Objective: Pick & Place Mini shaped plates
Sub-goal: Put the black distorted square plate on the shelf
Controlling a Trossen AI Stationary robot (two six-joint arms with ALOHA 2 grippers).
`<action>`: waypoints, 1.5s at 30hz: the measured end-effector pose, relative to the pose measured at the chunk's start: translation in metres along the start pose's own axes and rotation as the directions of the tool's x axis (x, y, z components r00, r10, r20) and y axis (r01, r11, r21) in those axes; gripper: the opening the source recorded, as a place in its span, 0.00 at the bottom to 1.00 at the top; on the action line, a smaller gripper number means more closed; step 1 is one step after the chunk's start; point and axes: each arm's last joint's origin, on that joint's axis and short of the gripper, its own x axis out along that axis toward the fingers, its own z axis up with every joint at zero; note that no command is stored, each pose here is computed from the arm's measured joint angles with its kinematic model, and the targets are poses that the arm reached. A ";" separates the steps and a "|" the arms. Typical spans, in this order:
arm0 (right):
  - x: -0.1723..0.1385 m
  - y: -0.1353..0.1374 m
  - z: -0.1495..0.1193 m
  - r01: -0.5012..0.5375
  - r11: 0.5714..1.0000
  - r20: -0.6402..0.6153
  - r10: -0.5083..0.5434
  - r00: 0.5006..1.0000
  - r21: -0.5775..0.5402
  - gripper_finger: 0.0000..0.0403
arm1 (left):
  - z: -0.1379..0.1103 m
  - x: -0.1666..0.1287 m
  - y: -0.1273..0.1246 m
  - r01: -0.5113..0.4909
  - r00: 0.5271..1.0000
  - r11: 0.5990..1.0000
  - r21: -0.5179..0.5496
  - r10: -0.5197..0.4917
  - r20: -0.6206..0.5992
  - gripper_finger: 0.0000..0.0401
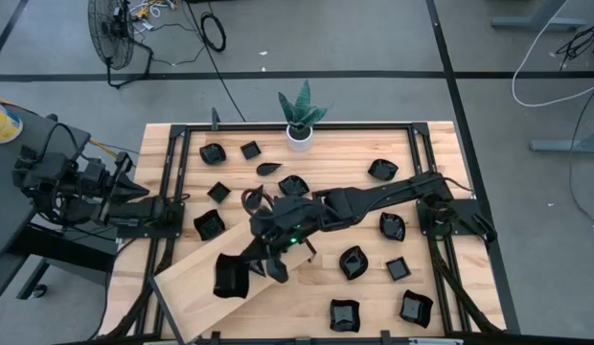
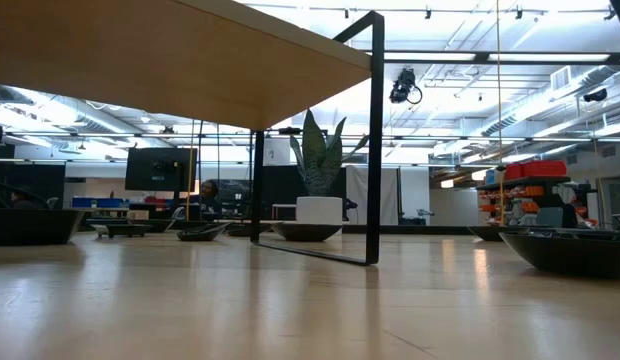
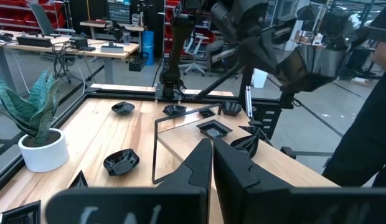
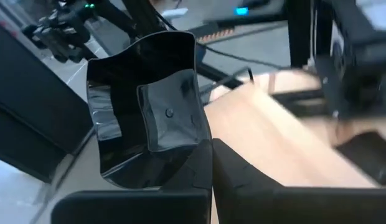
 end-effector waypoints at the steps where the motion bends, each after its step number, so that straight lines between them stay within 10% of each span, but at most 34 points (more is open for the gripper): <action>1: 0.000 0.000 0.002 -0.006 1.000 0.020 0.006 1.000 -0.024 0.00 | 0.000 0.000 0.000 -0.001 1.000 1.000 0.000 0.001 0.000 0.05; 16: 0.025 -0.027 0.007 -0.129 0.985 0.145 0.145 0.979 -0.114 0.00 | 0.000 0.000 0.000 -0.001 1.000 1.000 0.000 0.001 0.000 0.05; 45: 0.077 -0.078 -0.050 -0.063 0.986 -0.098 0.048 0.994 -0.157 0.00 | 0.000 0.000 0.000 -0.001 1.000 1.000 0.000 0.001 0.000 0.05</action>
